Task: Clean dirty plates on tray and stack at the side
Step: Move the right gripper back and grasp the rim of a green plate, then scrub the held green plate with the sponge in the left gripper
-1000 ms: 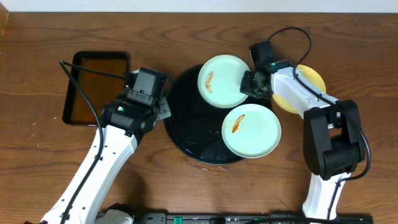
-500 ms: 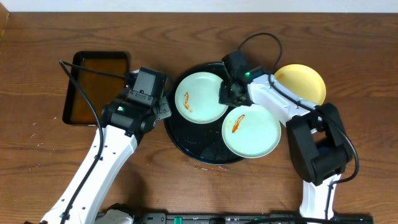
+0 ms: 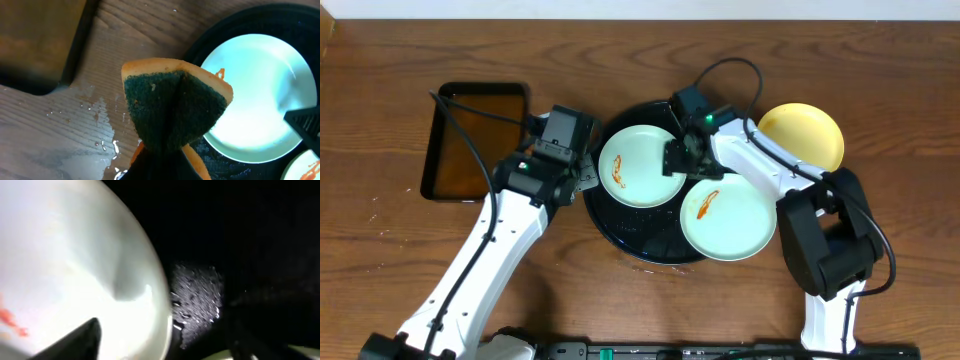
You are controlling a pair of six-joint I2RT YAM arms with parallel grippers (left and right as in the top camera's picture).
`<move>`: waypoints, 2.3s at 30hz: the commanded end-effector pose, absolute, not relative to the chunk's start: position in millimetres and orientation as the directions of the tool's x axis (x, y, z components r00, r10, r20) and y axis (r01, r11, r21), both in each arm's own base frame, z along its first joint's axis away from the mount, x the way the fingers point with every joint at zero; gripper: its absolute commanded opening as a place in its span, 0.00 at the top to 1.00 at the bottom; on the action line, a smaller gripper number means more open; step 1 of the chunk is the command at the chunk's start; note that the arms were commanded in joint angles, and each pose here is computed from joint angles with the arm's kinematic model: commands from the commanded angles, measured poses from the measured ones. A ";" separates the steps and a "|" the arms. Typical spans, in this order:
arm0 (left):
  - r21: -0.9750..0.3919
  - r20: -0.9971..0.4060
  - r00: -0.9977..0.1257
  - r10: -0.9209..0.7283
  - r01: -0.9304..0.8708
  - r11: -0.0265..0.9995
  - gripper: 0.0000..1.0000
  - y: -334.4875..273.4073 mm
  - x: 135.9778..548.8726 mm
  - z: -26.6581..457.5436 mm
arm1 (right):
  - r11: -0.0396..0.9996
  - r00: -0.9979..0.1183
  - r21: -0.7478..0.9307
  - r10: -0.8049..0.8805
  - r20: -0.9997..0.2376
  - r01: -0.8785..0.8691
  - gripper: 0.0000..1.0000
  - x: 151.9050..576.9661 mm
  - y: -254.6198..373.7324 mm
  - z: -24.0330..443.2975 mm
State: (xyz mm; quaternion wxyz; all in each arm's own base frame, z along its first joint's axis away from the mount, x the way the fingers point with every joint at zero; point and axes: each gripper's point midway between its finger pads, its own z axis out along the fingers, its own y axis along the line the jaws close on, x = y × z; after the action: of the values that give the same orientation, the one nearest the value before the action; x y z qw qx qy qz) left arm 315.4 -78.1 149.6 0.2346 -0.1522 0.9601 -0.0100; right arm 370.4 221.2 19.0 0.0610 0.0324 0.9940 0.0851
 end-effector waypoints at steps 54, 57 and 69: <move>-0.320 -0.298 -0.910 -0.287 -0.188 0.928 0.92 -145.6 345.8 98.7 | 0.964 -0.972 0.150 -0.201 -0.124 -0.219 0.99 401.0 240.4 -5.0; -0.366 -0.268 -0.923 -0.275 -0.166 0.916 0.92 -161.8 355.3 81.2 | 0.965 -0.972 0.155 -0.191 -0.138 -0.212 0.99 404.4 242.2 -4.5; -0.468 -0.147 -0.933 -0.327 -0.226 0.854 0.92 -197.5 374.4 20.8 | 0.983 -0.981 0.113 -0.128 -0.149 -0.146 0.98 408.8 234.3 -7.1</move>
State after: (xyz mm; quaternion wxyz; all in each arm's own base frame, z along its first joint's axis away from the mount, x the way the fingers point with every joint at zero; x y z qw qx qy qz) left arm 382.2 -182.7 24.3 0.1366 -0.1448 0.9599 -0.1976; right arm 410.9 241.6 8.6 0.0751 -0.0853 0.9890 0.0948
